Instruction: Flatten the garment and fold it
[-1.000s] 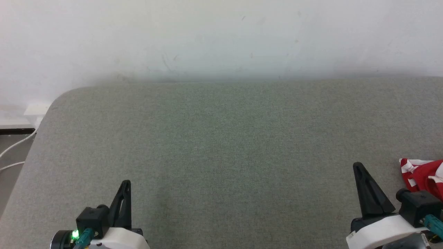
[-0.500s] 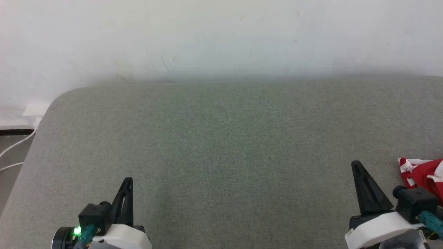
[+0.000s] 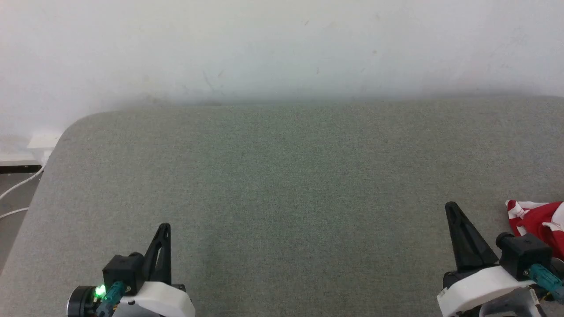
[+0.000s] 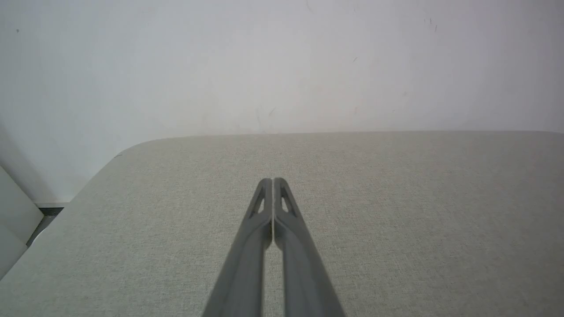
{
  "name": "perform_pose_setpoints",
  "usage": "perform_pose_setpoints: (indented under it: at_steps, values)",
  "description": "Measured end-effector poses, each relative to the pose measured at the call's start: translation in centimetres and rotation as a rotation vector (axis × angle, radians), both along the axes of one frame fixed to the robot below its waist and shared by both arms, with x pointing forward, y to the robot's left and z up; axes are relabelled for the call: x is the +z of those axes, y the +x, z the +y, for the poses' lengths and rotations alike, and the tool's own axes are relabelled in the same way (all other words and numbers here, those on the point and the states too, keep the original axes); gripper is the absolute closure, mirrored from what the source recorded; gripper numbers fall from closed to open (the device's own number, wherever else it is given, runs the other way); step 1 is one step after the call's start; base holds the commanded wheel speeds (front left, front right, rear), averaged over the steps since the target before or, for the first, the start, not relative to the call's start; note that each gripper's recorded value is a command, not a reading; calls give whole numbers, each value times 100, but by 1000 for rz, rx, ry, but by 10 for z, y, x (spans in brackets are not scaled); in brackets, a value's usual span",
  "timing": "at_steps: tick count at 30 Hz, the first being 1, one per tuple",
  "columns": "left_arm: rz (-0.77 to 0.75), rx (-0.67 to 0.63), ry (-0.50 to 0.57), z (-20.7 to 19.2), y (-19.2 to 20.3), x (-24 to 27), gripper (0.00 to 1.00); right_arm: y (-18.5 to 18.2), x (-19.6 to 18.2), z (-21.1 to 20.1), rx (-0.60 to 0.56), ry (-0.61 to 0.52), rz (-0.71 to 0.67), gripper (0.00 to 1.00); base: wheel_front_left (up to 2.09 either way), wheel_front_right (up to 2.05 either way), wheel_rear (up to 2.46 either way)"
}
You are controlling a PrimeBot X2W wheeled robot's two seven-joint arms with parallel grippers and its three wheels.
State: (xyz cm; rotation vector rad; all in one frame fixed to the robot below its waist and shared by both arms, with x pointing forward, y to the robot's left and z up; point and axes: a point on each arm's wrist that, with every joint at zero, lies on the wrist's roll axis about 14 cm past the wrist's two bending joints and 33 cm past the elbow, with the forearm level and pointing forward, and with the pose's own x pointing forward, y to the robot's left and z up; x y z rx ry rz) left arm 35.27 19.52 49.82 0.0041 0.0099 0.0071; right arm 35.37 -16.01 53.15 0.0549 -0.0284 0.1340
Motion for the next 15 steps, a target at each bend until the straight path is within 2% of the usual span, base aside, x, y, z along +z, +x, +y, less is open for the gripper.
perform_pose_setpoints:
  at_steps: [15]
  values:
    - [8, -7, 13, -4, 2, 3, 100, 3, -3, 0, 0, -19, 11, 100, 0, 0, 0]
